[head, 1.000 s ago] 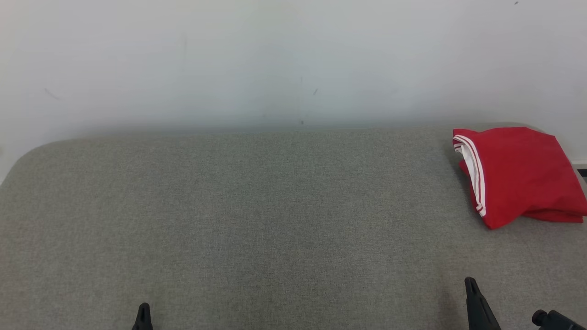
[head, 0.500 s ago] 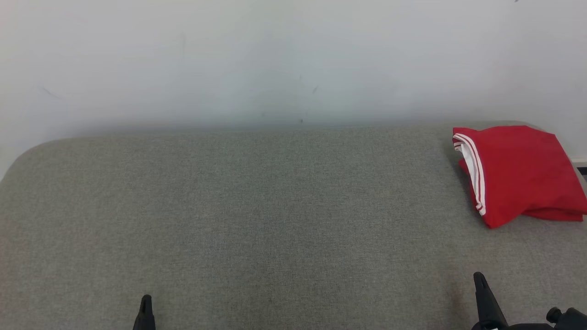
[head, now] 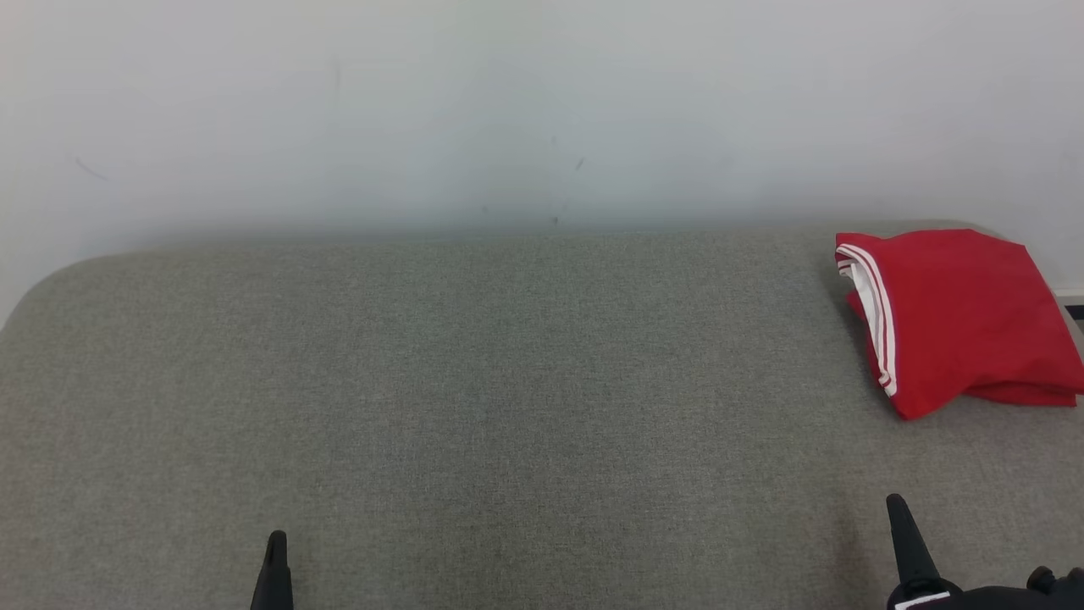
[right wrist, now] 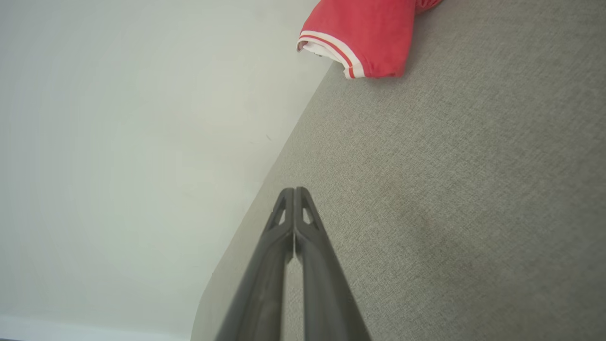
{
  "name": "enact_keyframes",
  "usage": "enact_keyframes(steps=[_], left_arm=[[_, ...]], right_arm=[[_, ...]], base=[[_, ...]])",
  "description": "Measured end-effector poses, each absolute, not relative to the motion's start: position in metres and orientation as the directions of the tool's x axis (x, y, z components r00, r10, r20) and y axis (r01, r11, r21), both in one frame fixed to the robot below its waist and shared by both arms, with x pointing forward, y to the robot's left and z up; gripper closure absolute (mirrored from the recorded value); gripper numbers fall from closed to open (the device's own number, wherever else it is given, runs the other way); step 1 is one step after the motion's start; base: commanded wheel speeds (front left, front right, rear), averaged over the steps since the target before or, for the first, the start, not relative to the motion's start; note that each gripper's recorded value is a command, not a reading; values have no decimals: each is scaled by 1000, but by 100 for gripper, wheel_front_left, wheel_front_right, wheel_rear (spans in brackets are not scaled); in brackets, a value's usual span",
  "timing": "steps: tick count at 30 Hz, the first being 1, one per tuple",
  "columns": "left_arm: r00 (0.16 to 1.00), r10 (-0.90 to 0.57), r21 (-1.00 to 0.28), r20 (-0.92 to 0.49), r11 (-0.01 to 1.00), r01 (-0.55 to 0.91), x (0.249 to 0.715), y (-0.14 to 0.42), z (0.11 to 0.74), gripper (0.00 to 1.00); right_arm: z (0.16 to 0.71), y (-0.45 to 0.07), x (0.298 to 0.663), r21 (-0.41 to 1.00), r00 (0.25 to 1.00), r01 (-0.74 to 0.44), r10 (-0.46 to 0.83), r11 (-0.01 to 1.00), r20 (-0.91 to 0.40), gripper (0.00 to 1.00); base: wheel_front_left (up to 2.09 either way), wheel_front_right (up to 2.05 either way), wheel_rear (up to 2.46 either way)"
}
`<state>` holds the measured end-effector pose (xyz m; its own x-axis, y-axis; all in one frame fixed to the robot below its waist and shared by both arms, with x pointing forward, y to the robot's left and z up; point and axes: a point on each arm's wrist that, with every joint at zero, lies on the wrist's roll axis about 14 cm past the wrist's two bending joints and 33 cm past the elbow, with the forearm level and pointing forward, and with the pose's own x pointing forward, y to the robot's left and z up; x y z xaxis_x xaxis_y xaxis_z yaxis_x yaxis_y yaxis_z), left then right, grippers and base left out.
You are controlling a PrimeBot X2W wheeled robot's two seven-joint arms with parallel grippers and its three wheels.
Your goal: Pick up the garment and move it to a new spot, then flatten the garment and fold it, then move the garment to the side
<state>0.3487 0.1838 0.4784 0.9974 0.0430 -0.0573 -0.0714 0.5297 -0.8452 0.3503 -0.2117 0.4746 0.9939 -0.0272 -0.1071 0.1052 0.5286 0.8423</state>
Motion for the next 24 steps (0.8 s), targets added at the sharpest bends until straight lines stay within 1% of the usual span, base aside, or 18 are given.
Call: enact_keyframes(steps=[24], left_arm=[[999,21,-948,-44,314,-49,359,176,487,100]], right_arm=[[485,-222,357,946,996,87,-26,311,-83,100]], base=[[0,0,0]])
